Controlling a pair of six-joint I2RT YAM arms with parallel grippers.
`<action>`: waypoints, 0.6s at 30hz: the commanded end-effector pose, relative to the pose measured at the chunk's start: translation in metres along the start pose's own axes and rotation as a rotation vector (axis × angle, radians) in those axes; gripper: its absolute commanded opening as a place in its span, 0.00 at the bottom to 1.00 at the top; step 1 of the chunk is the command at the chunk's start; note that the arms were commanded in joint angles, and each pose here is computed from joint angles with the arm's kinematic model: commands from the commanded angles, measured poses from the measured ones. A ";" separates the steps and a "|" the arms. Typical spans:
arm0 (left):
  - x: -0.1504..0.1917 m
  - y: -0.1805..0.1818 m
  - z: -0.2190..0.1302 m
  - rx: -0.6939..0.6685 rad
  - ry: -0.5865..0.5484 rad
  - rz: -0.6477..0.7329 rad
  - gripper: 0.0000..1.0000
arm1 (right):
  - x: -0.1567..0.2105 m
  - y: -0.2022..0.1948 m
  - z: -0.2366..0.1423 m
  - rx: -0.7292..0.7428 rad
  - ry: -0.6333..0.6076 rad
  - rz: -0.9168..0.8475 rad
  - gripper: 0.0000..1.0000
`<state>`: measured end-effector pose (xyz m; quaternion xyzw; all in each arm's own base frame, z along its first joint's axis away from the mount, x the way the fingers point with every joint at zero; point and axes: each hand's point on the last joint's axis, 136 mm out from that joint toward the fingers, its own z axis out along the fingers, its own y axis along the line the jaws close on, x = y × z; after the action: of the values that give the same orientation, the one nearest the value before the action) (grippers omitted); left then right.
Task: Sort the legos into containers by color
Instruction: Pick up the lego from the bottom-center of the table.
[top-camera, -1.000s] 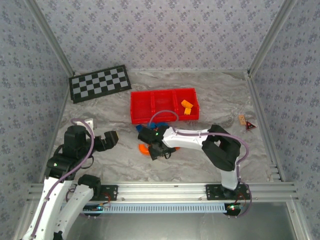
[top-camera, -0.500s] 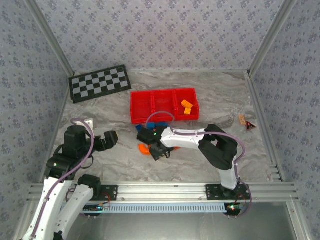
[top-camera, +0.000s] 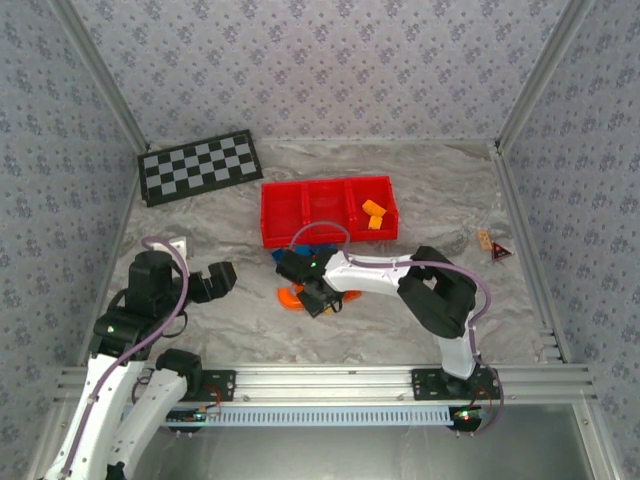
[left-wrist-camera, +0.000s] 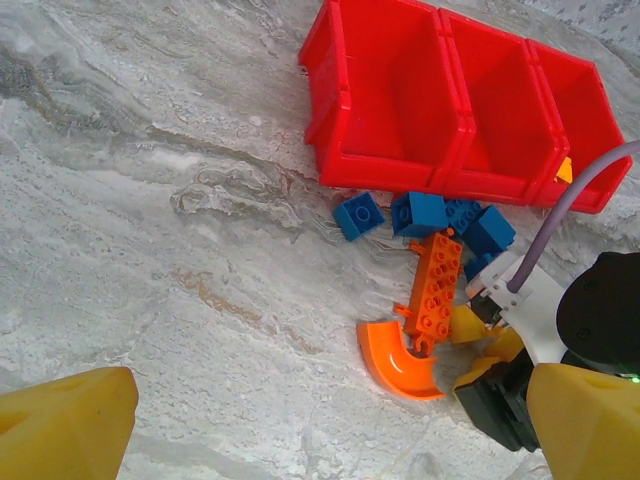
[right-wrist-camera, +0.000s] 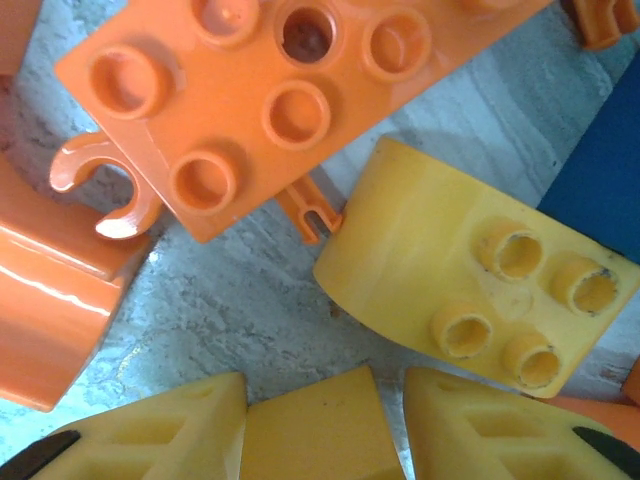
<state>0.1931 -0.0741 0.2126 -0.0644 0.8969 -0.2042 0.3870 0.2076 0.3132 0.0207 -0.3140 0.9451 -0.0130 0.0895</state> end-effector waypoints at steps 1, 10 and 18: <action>-0.002 -0.001 -0.001 0.000 -0.012 0.006 1.00 | 0.011 -0.006 -0.003 0.015 0.028 -0.011 0.42; -0.001 0.000 -0.001 -0.002 -0.009 0.006 1.00 | 0.007 -0.009 -0.031 -0.039 -0.006 0.003 0.33; -0.001 -0.001 -0.001 0.003 -0.006 0.007 1.00 | -0.042 -0.071 -0.103 -0.068 -0.209 0.122 0.35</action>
<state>0.1933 -0.0737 0.2125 -0.0650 0.8969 -0.2031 0.3875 0.2389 0.2914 0.0936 -0.2763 0.9502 0.0392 0.1388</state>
